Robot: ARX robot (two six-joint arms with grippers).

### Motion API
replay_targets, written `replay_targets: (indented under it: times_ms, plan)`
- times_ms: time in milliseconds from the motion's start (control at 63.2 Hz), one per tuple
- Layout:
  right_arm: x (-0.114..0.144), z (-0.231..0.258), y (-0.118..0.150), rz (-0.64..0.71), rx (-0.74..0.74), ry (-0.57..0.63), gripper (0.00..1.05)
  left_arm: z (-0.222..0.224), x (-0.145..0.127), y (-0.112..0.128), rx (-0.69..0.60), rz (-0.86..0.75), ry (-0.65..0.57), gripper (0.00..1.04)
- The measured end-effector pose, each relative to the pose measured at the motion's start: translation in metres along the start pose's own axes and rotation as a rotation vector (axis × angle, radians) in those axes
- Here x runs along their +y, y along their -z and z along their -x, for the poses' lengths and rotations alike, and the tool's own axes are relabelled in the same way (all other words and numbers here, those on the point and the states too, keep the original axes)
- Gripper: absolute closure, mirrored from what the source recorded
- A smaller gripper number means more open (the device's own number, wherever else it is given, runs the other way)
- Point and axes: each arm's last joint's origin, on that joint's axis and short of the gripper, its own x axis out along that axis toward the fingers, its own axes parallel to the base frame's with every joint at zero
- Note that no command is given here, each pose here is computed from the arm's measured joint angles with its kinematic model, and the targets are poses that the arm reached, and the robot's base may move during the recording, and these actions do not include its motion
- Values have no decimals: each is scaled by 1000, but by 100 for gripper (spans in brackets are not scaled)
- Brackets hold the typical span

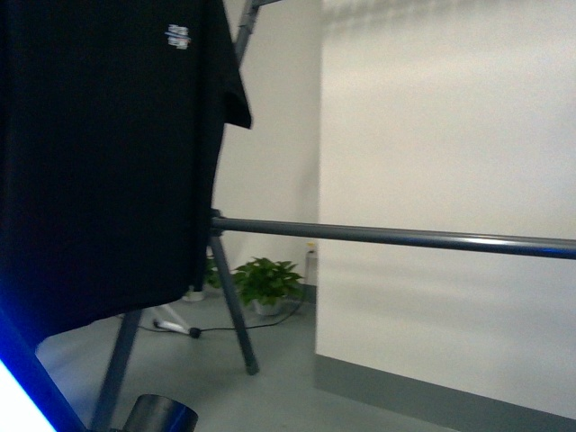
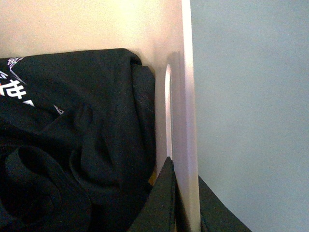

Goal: Move hamper under clothes hanger

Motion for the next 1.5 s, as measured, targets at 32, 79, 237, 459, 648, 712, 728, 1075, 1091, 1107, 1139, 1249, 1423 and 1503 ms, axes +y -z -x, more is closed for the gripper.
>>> replay_targets:
  times_ms: [32, 79, 237, 459, 648, 712, 728, 1075, 1091, 1107, 1139, 1249, 1423, 1503]
  plan:
    - [0, 0, 0, 0, 0, -2, 102, 0, 0, 0, -1, 0, -1, 101]
    - [0, 0, 0, 0, 0, -4, 102, 0, 0, 0, -1, 1, -2, 101]
    - [0, 0, 0, 0, 0, -3, 102, 0, 0, 0, 0, 0, 0, 101]
    - [-9, 0, 0, -15, 1, 26, 102, 2, -10, 1, 0, -15, 24, 101]
    - [-14, 0, -1, -20, 0, 45, 102, 3, -16, 2, 1, -24, 41, 101]
    - [-9, 0, 0, -12, 1, 15, 102, 2, -8, 1, -2, -13, 13, 101]
    - [-6, 0, 0, -9, 1, 8, 102, 2, -7, 1, -2, -11, 10, 101]
    - [6, 1, 0, 9, -1, -14, 102, 0, 5, -1, -3, 7, -19, 101]
    - [5, 1, 0, 8, -1, -12, 102, 0, 4, -1, -2, 5, -13, 101]
    - [4, 1, 0, 6, -1, -9, 102, 0, 3, -1, -2, 4, -11, 101]
    - [3, 1, 0, 4, -1, -6, 102, 0, 2, -1, -2, 3, -7, 101]
    - [-2, 1, 0, -3, 0, 6, 102, 1, -3, 0, -2, -4, 7, 101]
    - [4, 1, 0, 6, 0, -12, 102, 0, 3, -1, -2, 4, -10, 101]
    - [6, 1, 0, 9, 0, -21, 102, 0, 5, -1, -3, 7, -22, 101]
